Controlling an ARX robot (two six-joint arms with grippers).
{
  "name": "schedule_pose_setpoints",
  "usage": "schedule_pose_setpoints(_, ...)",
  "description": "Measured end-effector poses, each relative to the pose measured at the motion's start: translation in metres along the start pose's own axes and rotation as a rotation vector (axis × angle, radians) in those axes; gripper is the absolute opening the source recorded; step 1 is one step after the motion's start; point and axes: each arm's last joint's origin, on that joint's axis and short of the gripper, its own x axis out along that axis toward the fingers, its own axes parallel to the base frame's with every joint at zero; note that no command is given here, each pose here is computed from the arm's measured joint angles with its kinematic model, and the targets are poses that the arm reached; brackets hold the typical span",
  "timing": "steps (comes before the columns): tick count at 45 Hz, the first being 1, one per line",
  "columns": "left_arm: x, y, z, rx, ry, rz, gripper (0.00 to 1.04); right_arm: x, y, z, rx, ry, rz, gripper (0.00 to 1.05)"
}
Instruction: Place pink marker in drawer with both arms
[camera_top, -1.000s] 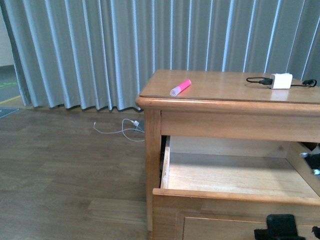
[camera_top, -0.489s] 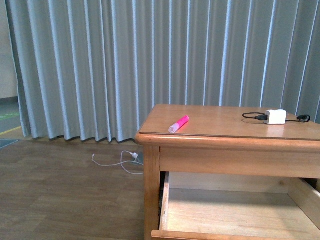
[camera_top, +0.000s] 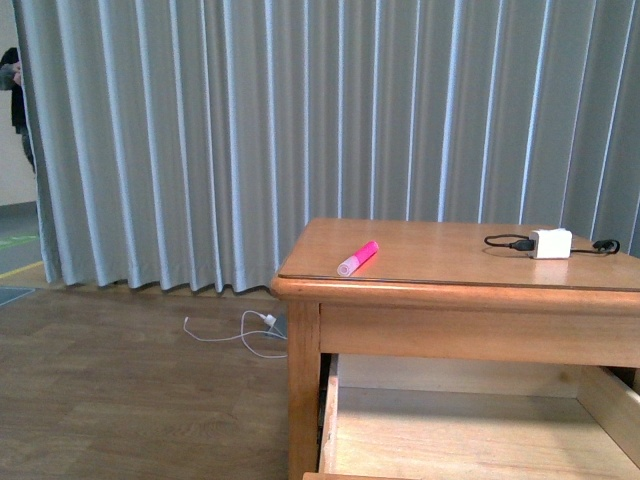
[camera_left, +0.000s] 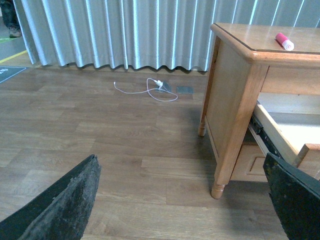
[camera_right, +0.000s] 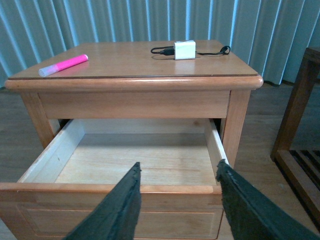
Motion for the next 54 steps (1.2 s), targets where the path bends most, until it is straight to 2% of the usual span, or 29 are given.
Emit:
schedule_pose_setpoints(7, 0.0, 0.0, 0.0, 0.0, 0.0, 0.0, 0.99, -0.005, -0.007, -0.006, -0.011, 0.01, 0.025, 0.21)
schedule_pose_setpoints(12, 0.0, 0.0, 0.0, 0.0, 0.0, 0.0, 0.99, -0.008, -0.014, -0.008, -0.016, 0.003, -0.007, 0.03)
schedule_pose_setpoints(27, 0.0, 0.0, 0.0, 0.0, 0.0, 0.0, 0.99, -0.009, -0.014, -0.008, -0.017, -0.003, -0.008, 0.54)
schedule_pose_setpoints(35, 0.0, 0.0, 0.0, 0.0, 0.0, 0.0, 0.99, -0.009, -0.014, -0.008, -0.017, -0.003, -0.008, 0.97)
schedule_pose_setpoints(38, 0.0, 0.0, 0.0, -0.009, 0.006, 0.011, 0.99, -0.009, -0.014, -0.008, -0.017, -0.003, -0.008, 0.96)
schedule_pose_setpoints(42, 0.006, -0.005, -0.006, -0.099, 0.085, 0.115, 0.99, -0.009, -0.014, -0.008, -0.017, -0.002, -0.008, 0.96)
schedule_pose_setpoints(48, 0.025, -0.019, 0.018, -0.125, 0.107, 0.028, 0.99, -0.009, -0.014, -0.008, -0.017, -0.002, -0.008, 0.96)
schedule_pose_setpoints(54, 0.056, -0.031, 0.039, -0.068, 0.15, -0.037, 0.99, -0.009, -0.014, -0.008, -0.017, -0.002, -0.008, 0.96)
